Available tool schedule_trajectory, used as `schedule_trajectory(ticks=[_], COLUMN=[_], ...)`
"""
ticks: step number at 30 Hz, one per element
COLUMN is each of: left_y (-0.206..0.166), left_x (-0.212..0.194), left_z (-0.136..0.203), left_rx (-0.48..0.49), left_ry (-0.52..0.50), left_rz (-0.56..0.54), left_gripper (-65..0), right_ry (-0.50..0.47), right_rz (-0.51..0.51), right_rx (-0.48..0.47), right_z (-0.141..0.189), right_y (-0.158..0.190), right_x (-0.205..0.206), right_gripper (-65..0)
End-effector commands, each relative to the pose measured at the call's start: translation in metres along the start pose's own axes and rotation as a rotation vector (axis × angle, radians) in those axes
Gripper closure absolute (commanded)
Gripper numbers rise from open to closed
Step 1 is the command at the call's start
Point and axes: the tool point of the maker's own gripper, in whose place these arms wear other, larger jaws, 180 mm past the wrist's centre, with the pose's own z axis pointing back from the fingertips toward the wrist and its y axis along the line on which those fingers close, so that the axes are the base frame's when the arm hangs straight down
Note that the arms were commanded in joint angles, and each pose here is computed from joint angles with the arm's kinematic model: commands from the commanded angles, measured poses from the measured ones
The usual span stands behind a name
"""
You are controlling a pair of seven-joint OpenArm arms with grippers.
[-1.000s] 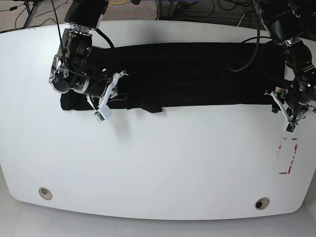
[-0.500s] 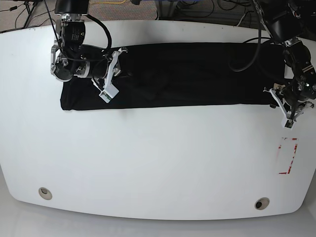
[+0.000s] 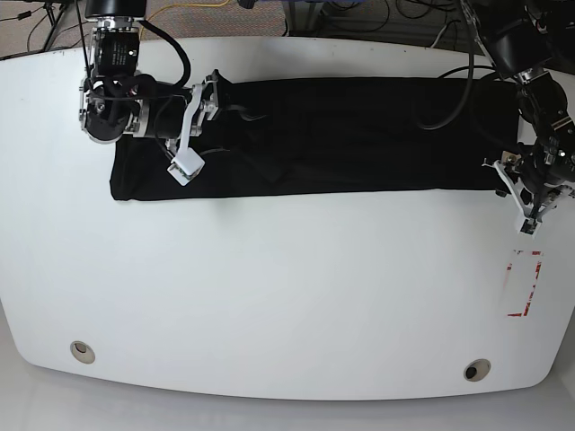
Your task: Layout the t-shirt on the table in an organized manner, then fold the t-shirt properly
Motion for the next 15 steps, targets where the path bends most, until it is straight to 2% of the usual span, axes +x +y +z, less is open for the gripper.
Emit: schedule_trajectory(ticks=[1, 5, 9, 15], left_y=[0.019, 0.020, 0.017, 0.014], left_x=[0.009, -0.002, -0.015, -0.021], left_z=[0.017, 0.024, 0.025, 0.024], left_rx=[0.062, 0.079, 0.081, 0.073], left_ry=[-0.013, 0.023, 0.054, 0.067], left_rz=[0.003, 0.036, 0.028, 0.028], left_gripper=[-27.5, -27.5, -27.5, -27.5], right_ry=[-0.052, -0.016, 0.037, 0.081], right_rz=[0.020, 0.017, 0.010, -0.030], right_rx=[-0.034, -0.129, -0.195, -0.246], right_z=[0.015, 0.023, 0.021, 0.007], right_y=[-0.007, -0.026, -0.037, -0.040], right_x=[0.014, 0.007, -0.006, -0.027], right_gripper=[-42.8, -34.4, -29.3, -30.8])
